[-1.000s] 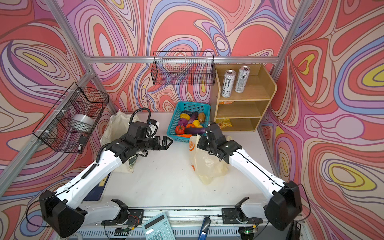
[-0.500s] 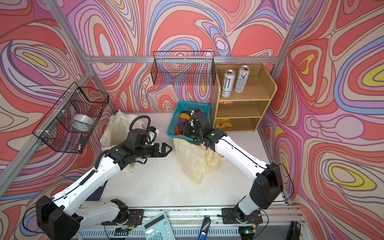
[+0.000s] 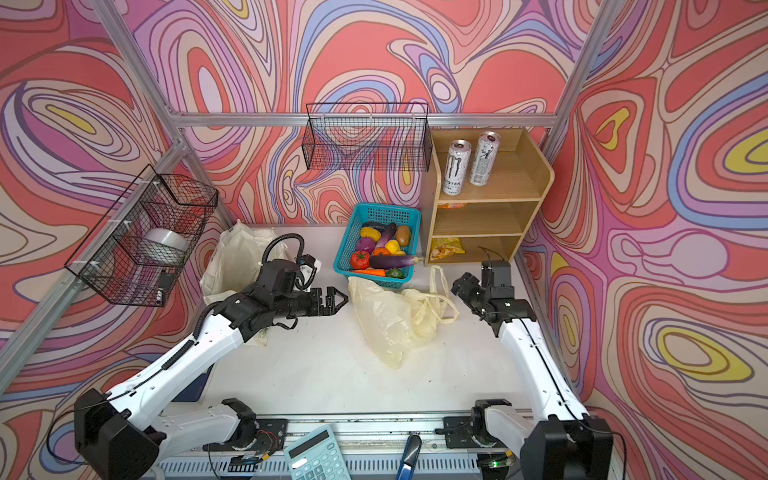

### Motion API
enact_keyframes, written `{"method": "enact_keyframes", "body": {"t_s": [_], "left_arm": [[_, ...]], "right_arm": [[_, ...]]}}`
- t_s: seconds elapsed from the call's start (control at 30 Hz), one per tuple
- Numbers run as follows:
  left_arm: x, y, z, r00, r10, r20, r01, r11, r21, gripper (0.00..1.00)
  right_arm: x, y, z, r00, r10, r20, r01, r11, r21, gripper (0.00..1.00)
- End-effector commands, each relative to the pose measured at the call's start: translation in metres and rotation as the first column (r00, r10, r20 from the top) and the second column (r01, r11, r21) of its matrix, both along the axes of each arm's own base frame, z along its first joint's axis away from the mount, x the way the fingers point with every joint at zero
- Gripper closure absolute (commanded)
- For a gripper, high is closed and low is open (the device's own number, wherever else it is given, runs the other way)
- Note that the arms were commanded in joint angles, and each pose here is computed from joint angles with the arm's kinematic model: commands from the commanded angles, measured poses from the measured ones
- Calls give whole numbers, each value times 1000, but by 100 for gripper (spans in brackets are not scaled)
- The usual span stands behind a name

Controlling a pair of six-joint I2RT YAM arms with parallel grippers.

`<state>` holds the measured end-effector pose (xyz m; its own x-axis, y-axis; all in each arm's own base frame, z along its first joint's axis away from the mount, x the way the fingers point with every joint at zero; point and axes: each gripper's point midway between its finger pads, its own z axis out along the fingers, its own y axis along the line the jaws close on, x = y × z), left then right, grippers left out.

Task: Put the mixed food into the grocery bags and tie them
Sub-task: 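Grasp the plastic bag handle with the right gripper and lift it, then grasp the bag opening with the left gripper while the right holds the handle up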

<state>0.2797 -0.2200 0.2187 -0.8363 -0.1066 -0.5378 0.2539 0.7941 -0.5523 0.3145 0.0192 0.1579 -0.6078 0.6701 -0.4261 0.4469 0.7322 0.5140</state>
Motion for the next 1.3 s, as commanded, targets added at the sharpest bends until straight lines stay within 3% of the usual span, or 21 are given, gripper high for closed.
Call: {"method": "enact_keyframes", "body": {"t_s": [0.0,0.57,0.67,0.7,0.77,0.8,0.97,1.1,1.27], "left_arm": [[3,-7,18,999,-16,35,16,1000,-21,0],[7,-8,20,999,-17,38,18,1000,-12,0],[7,-9,19,999,-19,37,20,1000,-11,0],[7,-9,20,999,-19,38,19,1000,-12,0],[7,-8,22,999,-19,42,20,1000,-10,0],[7,-7,26,999,-17,52,17,1000,-3,0],[12,3,51,991,-10,135,3,998,56,0],[20,6,73,983,-19,184,2,996,94,0],[28,2,87,977,-30,211,9,995,100,0]], "right_arm": [[-9,10,-19,998,46,-34,-44,998,48,28],[-8,28,-48,990,136,-44,-131,985,117,36],[-3,31,-51,987,157,-36,-151,980,127,51],[0,33,-48,985,169,-25,-164,977,134,63],[7,39,-34,979,204,16,-204,969,142,91],[12,43,-21,974,221,50,-226,962,152,100],[24,71,59,923,308,230,-351,920,176,100],[28,115,119,845,417,335,-479,868,127,100],[37,169,159,752,517,409,-597,797,91,100]]}}
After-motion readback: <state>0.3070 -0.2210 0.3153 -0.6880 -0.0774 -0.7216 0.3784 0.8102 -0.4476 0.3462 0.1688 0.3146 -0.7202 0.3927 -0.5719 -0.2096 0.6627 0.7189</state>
